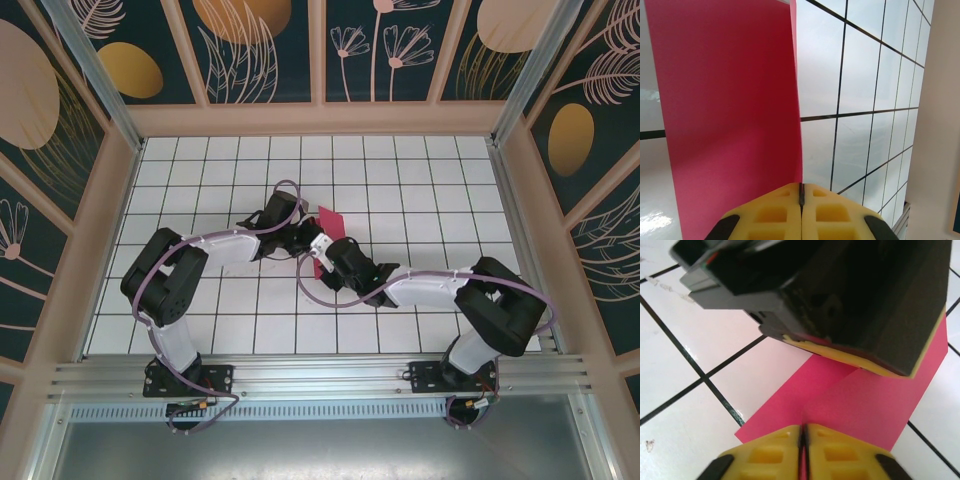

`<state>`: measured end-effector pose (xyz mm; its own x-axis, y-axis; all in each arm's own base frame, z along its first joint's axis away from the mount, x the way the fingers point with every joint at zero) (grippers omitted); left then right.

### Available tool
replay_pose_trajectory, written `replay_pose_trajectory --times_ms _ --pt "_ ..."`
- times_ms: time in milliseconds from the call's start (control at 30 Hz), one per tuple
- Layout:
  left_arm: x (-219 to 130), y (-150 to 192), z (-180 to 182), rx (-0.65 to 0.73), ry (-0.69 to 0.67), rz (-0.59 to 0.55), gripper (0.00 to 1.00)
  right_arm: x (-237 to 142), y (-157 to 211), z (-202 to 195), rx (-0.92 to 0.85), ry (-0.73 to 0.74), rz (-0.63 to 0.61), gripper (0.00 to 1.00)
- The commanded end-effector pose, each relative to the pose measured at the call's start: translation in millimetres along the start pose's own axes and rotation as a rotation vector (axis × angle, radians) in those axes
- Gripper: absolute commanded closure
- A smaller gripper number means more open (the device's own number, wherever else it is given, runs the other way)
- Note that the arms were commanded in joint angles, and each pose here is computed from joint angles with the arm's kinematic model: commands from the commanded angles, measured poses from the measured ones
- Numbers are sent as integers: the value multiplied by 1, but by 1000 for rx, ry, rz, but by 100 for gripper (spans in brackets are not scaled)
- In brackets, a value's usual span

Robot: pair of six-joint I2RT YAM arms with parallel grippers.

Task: Fold a paper plane with a square sheet of paper (pick it up from the middle)
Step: Fold the triangle a second time at the center of the table.

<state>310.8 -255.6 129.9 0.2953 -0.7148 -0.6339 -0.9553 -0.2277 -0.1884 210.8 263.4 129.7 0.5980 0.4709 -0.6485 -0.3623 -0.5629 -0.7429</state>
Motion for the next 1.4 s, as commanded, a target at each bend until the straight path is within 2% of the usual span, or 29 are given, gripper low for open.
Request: replay_pose_trajectory --times_ms 0,67,133,333,467,567,667,833,933,1100,1233,1367 --pt "-6 -6 -7 37 -31 -24 80 0 -10 0 56 -14 -39 92" --pt "-13 -8 -9 46 -52 -61 75 -1 -10 -1 108 -45 -36 95" --pt "-22 -10 -10 48 -80 -112 58 -2 -11 -1 176 -97 -38 96" --pt "-53 -13 -7 36 -151 -275 41 -7 -18 -2 411 -271 -58 97" --pt "-64 -9 0 27 -180 -330 39 -9 -23 -6 567 -374 -70 97" --pt "-69 -5 6 22 -179 -354 43 -9 -24 -11 662 -433 -80 97" --pt "-65 1 8 31 -133 -330 51 -5 -19 -17 719 -461 -74 96" --pt "-50 8 16 34 -89 -246 73 3 -4 -32 823 -498 -44 96" --pt "-43 11 22 37 -100 -211 81 6 5 -36 871 -522 -33 96" --pt "-32 18 33 34 -122 -151 88 12 17 -40 937 -546 -19 96" --pt "-21 23 36 40 -127 -97 90 16 22 -42 968 -555 -9 95" --pt "-18 25 38 39 -157 -90 93 19 24 -43 979 -555 -2 95"
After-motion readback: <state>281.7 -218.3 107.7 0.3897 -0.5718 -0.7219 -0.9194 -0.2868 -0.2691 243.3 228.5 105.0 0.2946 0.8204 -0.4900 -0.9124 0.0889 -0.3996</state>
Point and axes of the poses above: each hand's point on the last joint's axis, 136 mm out from that joint toward the fingers, its own x axis out along the fingers, its own z axis along the line the jaws close on, y = z × x, the point moved 9 cm from there along -x, back along the fingers, and after that the axes turned 3 degrees about x, right-handed, at the moved point
